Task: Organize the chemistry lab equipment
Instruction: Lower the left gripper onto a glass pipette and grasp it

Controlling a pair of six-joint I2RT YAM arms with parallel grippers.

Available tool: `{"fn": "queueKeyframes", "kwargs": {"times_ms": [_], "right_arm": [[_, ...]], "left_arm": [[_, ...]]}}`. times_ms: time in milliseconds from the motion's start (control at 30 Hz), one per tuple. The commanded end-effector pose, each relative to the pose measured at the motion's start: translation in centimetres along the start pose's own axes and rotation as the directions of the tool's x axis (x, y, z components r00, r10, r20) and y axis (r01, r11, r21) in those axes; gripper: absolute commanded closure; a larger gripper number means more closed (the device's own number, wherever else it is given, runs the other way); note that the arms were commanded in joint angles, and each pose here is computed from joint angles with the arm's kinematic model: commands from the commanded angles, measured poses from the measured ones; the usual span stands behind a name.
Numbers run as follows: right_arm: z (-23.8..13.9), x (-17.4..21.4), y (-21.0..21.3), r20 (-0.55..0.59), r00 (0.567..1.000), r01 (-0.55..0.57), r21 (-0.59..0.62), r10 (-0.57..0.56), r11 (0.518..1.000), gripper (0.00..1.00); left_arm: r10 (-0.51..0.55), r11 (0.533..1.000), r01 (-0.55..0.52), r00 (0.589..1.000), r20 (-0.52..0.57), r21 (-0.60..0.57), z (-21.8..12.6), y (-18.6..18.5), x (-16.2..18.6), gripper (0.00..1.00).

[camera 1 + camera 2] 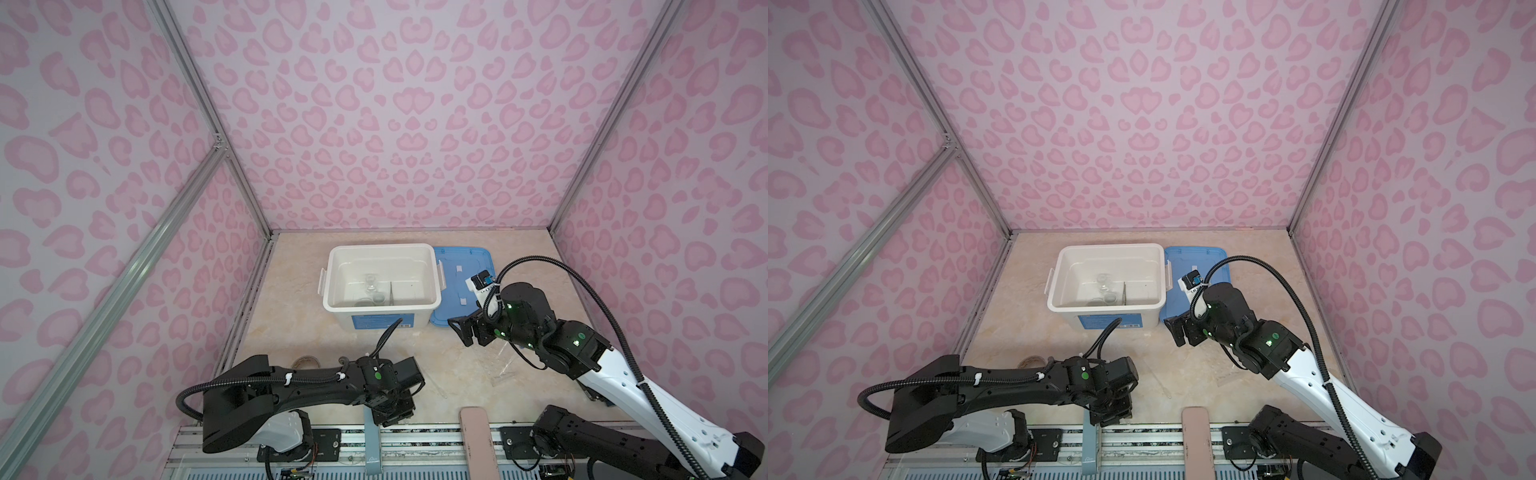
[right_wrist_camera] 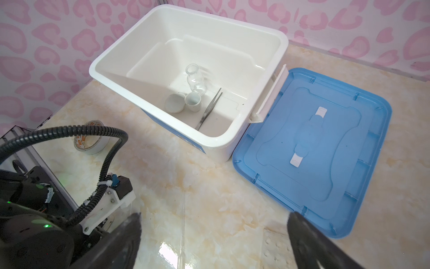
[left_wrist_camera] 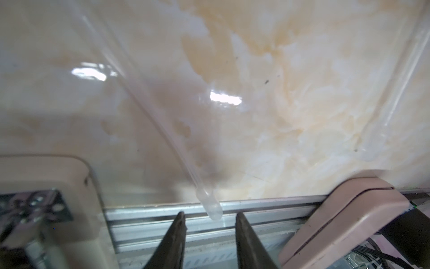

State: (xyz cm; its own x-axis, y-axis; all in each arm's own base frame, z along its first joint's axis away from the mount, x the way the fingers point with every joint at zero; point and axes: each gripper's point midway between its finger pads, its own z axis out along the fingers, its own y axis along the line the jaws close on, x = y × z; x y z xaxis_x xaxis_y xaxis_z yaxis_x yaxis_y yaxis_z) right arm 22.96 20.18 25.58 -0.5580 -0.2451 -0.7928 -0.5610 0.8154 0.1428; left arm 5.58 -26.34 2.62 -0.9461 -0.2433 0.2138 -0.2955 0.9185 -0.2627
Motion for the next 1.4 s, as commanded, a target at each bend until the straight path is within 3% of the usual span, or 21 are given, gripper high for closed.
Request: {"fn": "queueKeyframes", "kwargs": {"times_ms": [0,667,1033,1367], "right_arm": [[-0.1,-0.3,-0.1,0.019,1.000,0.006,0.008,-0.006,1.000,0.02],[-0.5,-0.4,-0.4,0.038,0.999,0.006,0.022,-0.006,1.000,0.02],[0.0,0.3,-0.2,0.025,1.000,-0.009,0.004,0.009,1.000,0.02],[0.4,0.2,0.6,0.039,0.999,-0.031,-0.046,0.033,0.998,0.02]], "left_arm": [[-0.001,1.000,0.001,1.000,0.017,0.008,0.0,-0.5,-0.4,0.68],[-0.013,1.000,0.014,1.000,0.008,-0.024,1.0,0.1,-0.8,0.82],[0.004,1.000,-0.003,0.999,0.046,-0.020,0.5,-0.3,-2.3,0.95],[-0.014,1.000,0.014,0.963,0.268,0.000,-5.3,-0.4,-5.1,0.98]]}}
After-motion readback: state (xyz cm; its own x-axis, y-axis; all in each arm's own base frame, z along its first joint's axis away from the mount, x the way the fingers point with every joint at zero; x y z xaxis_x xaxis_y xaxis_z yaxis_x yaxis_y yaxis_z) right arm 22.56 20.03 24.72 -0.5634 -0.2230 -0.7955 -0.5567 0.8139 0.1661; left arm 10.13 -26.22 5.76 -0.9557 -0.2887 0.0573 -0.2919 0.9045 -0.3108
